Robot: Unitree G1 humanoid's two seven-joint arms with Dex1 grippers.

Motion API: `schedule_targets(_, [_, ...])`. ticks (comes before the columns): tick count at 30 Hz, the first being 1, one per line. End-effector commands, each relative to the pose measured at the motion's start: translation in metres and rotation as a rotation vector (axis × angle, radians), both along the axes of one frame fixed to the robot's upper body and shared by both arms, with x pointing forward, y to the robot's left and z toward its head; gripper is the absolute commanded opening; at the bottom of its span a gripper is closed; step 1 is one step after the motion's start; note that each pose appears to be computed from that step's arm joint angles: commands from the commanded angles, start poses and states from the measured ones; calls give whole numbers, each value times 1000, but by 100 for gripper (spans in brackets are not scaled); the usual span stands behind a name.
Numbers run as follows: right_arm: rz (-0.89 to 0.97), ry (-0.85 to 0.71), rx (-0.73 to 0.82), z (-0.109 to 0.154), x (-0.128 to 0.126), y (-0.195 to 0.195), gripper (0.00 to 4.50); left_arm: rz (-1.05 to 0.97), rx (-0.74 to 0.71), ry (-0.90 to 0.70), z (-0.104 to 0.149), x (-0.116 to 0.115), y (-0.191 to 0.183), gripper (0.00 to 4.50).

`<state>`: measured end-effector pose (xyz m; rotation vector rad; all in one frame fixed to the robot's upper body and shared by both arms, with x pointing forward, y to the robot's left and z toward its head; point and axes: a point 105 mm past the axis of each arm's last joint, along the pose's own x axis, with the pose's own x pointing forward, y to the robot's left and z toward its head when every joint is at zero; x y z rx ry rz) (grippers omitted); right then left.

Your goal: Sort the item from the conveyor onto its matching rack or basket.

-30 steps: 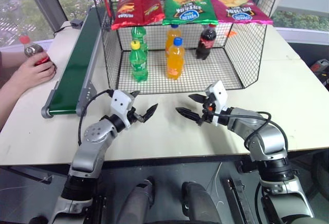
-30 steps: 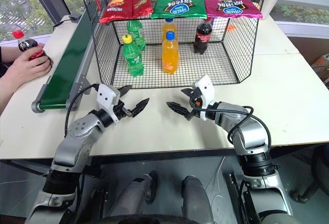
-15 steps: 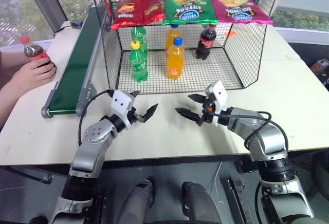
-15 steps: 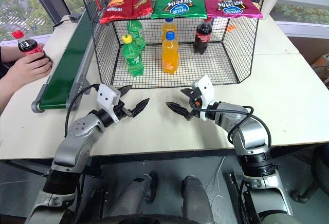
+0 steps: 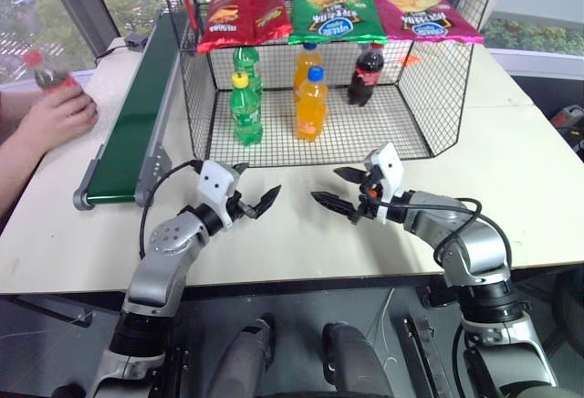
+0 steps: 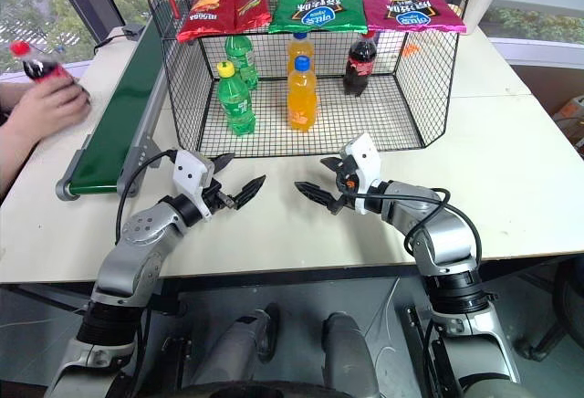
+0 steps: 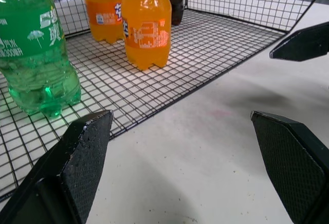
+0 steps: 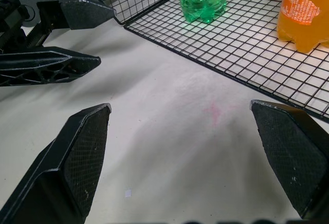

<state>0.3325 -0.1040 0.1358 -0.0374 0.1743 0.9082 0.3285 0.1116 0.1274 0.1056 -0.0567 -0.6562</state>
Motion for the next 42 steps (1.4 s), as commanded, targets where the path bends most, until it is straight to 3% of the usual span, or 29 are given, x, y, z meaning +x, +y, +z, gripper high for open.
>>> schedule_targets(1, [27, -49, 6, 13, -3, 4, 449, -12, -2, -44, 11, -4, -2, 450])
schedule_targets(8, [34, -51, 8, 14, -4, 6, 449, 17, 8, -69, 14, -1, 3, 450])
schedule_targets(15, [121, -85, 5, 28, -14, 15, 449, 93, -11, -126, 34, 11, 25, 450])
schedule_targets(29, [270, -109, 13, 50, -29, 30, 449, 149, -53, -185, 61, 2, 37, 450])
schedule_targets(35, [296, -127, 18, 58, -32, 34, 449, 512, -149, -275, 87, 1, 100, 450])
schedule_targets(42, [342, -162, 34, 72, -36, 41, 449, 840, -155, -283, 86, -6, 166, 450])
